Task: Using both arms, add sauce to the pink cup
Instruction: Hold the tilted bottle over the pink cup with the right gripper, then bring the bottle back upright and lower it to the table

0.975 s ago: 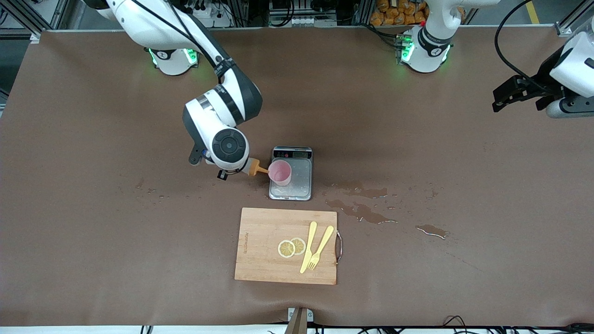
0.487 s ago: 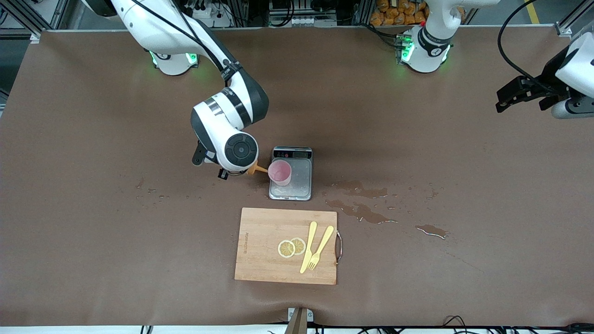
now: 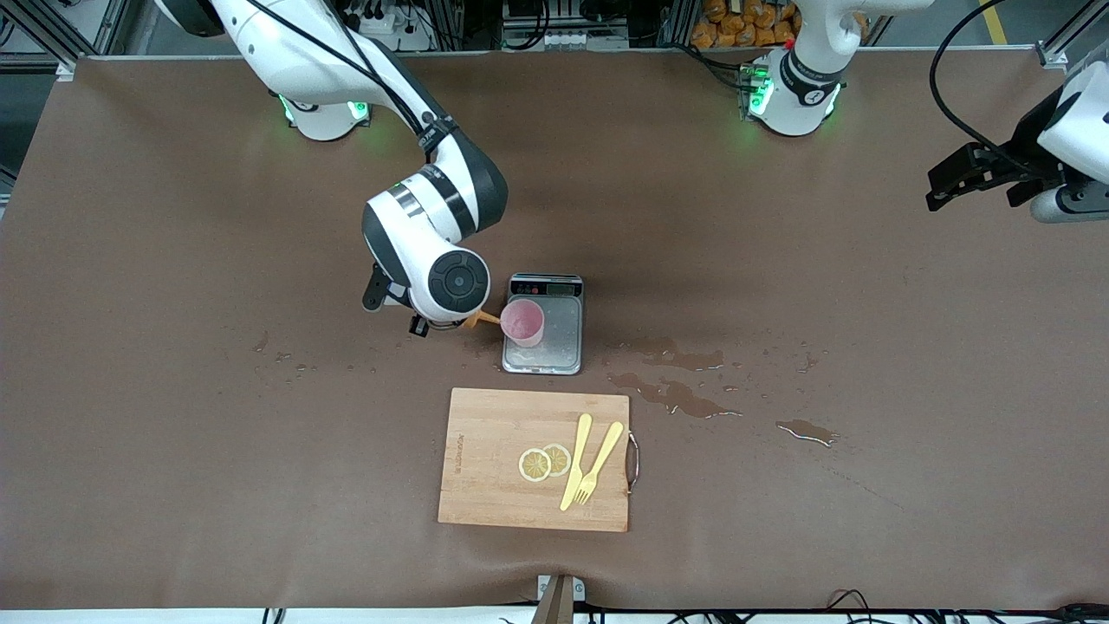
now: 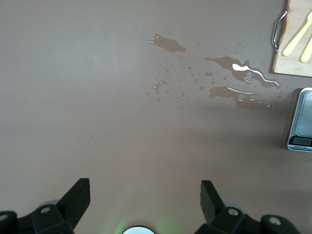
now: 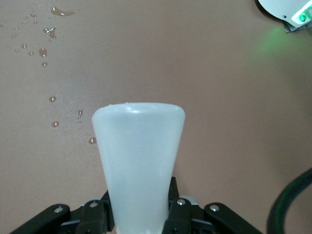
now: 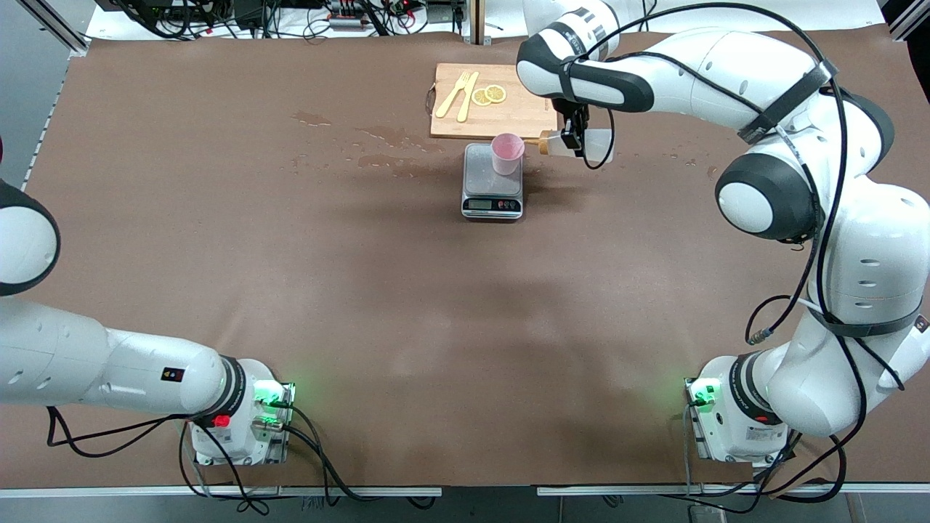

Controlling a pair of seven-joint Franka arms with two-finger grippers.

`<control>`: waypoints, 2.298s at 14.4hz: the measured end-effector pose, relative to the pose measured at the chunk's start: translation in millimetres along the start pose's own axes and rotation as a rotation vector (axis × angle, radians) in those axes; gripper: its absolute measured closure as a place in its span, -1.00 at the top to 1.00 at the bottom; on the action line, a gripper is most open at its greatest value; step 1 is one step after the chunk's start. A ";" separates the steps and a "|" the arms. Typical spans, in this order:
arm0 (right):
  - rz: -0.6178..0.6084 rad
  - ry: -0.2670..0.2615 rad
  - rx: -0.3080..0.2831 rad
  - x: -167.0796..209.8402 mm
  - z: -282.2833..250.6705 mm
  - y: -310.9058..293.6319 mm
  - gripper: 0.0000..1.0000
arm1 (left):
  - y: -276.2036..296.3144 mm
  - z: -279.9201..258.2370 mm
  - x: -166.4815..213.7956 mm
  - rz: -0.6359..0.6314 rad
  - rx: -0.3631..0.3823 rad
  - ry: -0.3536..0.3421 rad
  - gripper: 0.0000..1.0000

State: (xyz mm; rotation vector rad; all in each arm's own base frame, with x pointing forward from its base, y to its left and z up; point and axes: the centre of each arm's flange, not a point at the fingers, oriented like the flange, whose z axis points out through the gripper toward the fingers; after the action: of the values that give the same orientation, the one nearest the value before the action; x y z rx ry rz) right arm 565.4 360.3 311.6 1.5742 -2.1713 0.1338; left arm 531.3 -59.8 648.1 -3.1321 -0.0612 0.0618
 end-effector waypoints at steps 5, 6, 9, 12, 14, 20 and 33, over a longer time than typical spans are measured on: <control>0.005 -0.004 0.004 1.2 -2.4 -2.7 -0.19 | 0.0 0.3 0.1 0.000 0.000 0.000 1.00; 0.011 -0.016 0.005 3.0 -6.9 -5.2 -0.19 | 0.0 0.4 0.2 0.000 0.000 -0.001 1.00; 0.030 -0.106 -0.029 19.3 -30.9 -20.1 -0.19 | -6.4 1.6 2.0 -0.012 0.000 -0.003 1.00; 0.021 -0.265 -0.077 60.5 -63.7 -47.9 -0.19 | -13.3 3.5 4.0 -0.025 -0.001 -0.007 1.00; 0.007 -0.349 -0.090 92.9 -80.1 -65.3 -0.19 | -13.3 3.7 4.2 -0.025 -0.001 -0.007 1.00; -0.074 -0.557 -0.112 171.1 -79.5 -115.5 -0.19 | -13.0 4.7 4.7 -0.025 -0.001 -0.009 1.00; -0.406 -1.094 -0.107 345.9 72.4 -195.4 -0.19 | -13.4 4.7 5.0 -0.026 -0.001 -0.008 1.00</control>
State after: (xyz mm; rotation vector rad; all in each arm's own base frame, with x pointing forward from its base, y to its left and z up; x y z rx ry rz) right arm 638.8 -34.6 353.9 2.2808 -2.3723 -1.2018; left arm 535.6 -46.2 643.3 -3.1312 -0.1018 0.0737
